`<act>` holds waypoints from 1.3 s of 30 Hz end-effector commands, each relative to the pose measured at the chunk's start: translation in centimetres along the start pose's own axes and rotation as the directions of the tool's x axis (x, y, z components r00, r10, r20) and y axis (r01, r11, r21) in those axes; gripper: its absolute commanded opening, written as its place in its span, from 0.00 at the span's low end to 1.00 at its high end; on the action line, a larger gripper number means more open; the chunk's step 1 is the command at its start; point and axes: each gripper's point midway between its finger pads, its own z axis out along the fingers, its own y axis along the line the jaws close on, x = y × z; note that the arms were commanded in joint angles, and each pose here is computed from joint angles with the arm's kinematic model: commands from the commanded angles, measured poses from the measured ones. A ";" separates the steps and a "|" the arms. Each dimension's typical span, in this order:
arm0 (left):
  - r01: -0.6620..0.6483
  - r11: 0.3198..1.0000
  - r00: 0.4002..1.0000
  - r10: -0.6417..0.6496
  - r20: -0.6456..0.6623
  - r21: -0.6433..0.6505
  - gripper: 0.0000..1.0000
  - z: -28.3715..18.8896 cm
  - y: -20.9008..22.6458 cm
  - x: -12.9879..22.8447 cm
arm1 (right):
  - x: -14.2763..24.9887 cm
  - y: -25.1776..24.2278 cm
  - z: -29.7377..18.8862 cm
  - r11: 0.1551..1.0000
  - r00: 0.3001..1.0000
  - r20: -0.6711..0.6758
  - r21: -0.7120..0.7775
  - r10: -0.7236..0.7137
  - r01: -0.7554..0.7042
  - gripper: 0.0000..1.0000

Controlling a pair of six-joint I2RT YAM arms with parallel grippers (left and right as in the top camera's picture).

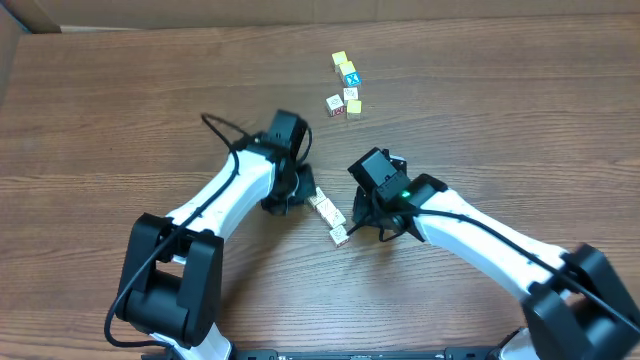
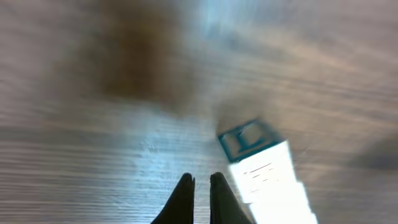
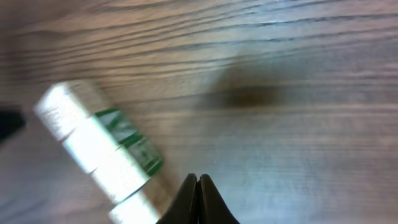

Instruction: Flip 4 blocks

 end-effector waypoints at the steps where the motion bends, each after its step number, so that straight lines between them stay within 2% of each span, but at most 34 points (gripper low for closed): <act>1: -0.029 0.999 0.994 0.032 0.103 -0.031 0.04 -2.1 -0.4 -3.3 | -0.5 3.1 -4.4 0.988 0.999 0.005 -0.153 0.037 -0.036 0.04; 6: -0.025 0.999 0.991 0.028 0.132 -0.026 0.04 -2.4 -0.7 -4.1 | 2.8 4.6 -3.9 0.979 0.994 -0.109 -0.203 -0.026 0.003 0.04; 13: 0.052 0.998 0.990 -0.047 0.136 -0.035 0.04 -2.6 1.3 -5.0 | 5.5 5.9 -1.5 0.979 0.983 -0.046 -0.114 -0.177 0.171 0.04; 19: 0.097 0.994 0.988 -0.090 0.124 -0.051 0.04 -2.7 3.1 -5.3 | 7.9 7.3 1.6 0.967 0.968 -0.074 -0.112 -0.238 0.229 0.04; 29: 0.098 0.994 0.988 -0.091 0.123 -0.055 0.05 -2.7 3.2 -5.3 | 8.2 6.0 2.4 0.994 0.989 -0.101 -0.040 -0.103 0.100 0.04; 39: 0.099 0.993 0.988 -0.091 0.124 -0.057 0.05 -2.7 3.3 -5.3 | 7.7 5.1 3.0 0.999 0.996 -0.074 0.013 -0.042 0.043 0.04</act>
